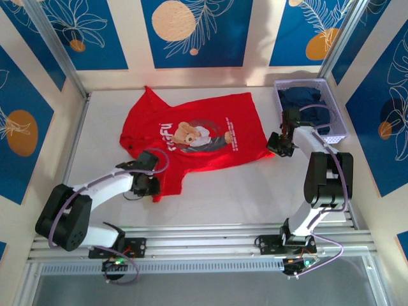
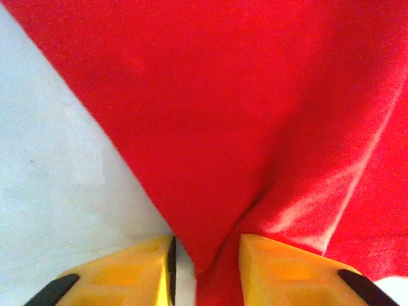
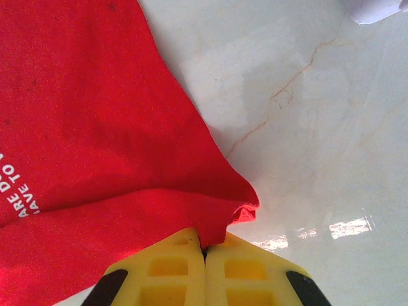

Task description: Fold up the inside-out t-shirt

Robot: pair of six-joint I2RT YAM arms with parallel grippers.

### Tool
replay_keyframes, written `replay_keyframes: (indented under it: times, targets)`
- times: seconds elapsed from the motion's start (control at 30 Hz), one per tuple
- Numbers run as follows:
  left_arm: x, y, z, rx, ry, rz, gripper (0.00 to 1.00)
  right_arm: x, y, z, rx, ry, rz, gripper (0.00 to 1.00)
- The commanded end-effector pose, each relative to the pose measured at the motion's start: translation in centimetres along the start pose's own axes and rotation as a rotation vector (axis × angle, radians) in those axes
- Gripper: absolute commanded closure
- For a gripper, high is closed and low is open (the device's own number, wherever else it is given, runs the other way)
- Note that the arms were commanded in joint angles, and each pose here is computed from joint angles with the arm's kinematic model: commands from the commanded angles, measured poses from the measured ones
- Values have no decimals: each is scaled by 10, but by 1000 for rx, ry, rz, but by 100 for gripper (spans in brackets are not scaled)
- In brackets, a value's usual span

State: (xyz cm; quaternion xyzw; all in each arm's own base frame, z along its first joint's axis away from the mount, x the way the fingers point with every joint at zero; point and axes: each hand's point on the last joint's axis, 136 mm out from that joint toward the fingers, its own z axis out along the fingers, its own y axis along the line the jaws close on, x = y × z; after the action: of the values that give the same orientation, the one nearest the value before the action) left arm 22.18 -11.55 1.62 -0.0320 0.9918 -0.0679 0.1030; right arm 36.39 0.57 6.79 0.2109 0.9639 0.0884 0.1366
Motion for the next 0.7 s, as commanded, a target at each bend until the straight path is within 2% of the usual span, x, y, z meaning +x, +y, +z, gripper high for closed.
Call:
replay_keyframes:
  times: [0.0, 0.17, 0.37, 0.53, 0.67]
  targets:
    - [-18, -24, 0, 83, -47, 37, 84, 6, 3, -3, -27, 14, -15, 100]
    - [-28, -12, -26, -4, -79, 72, 100, 6, 3, -6, -30, 10, -20, 100]
    - [-35, -11, -66, -43, -112, 106, 100, 7, 4, -4, -34, 20, -23, 100]
    - [-31, -6, -81, -80, -109, 126, 100, 7, 4, -2, -35, 27, -24, 100]
    - [-30, 4, -75, -135, -106, 131, 88, 8, 6, -1, -39, 32, -28, 100]
